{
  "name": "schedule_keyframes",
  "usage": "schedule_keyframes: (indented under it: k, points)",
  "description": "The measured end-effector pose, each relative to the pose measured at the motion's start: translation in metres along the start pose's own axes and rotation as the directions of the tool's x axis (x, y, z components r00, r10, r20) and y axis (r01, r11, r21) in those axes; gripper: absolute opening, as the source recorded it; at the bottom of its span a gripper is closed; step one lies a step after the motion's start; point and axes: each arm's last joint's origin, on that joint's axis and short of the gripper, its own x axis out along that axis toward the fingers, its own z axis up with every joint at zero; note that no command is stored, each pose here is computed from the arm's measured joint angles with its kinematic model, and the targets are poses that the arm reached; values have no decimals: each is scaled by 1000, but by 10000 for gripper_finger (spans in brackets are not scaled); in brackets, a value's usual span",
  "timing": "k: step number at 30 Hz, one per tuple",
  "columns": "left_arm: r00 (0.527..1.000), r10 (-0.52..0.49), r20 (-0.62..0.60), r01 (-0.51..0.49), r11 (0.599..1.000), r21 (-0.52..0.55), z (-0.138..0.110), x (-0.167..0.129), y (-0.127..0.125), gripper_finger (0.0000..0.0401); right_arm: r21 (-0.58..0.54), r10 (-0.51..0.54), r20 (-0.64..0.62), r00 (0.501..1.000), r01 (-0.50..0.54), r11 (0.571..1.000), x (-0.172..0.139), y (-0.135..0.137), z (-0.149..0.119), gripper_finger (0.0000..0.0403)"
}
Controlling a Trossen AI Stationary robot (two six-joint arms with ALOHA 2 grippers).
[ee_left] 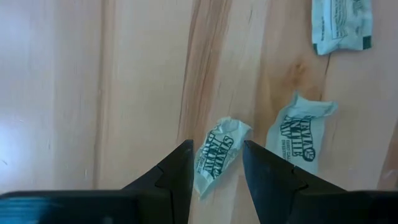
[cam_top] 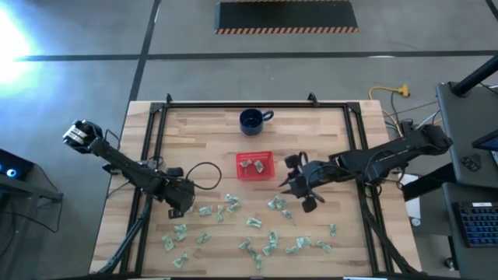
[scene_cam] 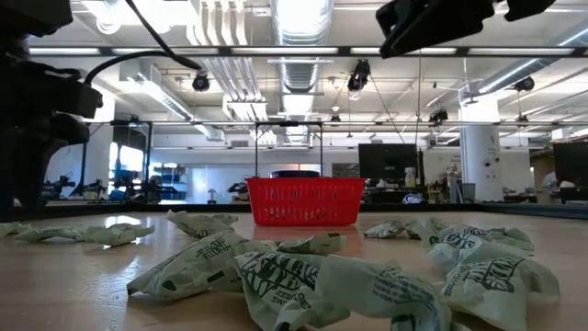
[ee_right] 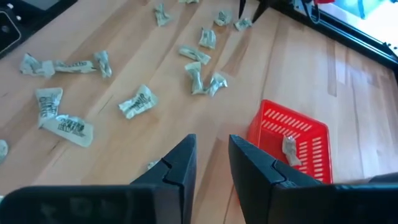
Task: Pick and place items into bin
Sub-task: Put the stevia packet into the red bin
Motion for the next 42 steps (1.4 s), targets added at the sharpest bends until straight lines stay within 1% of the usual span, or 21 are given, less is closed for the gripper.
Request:
schedule_keyframes:
  k: [7,13,21,25,27,29,35,38,40,42]
  points:
    - [1000,-2,-10,2,1000,1,-2,2,1,121,24,-7,27,1000,6,1000,-11,1,-5,77]
    - [1000,-1,-16,1,1000,10,-3,8,0,121,41,-7,24,1000,6,999,-12,2,-10,76]
    - [993,52,-103,-47,998,51,-1,25,-5,121,40,-7,22,1000,6,999,-12,2,-11,70]
    - [990,70,-125,-62,996,62,2,27,-8,119,38,-7,22,1000,6,999,-12,2,-11,70]
    - [990,68,-123,-60,996,70,4,25,-9,110,38,-8,22,1000,7,999,-12,2,-11,68]
    - [992,61,-115,-52,995,82,6,23,-10,92,34,-12,21,1000,11,999,-12,1,-11,68]
    - [998,31,-63,-25,995,93,13,14,-13,12,34,-12,20,1000,11,999,-12,1,-11,68]
    - [999,48,-21,-46,994,95,18,9,-14,8,36,-12,19,1000,12,999,-12,1,-11,67]
    - [996,84,31,-87,990,111,22,5,-14,8,36,-12,16,1000,11,999,-12,2,-12,68]
    - [985,141,98,-154,979,132,28,0,-14,5,37,-12,14,1000,11,999,-12,2,-13,68]
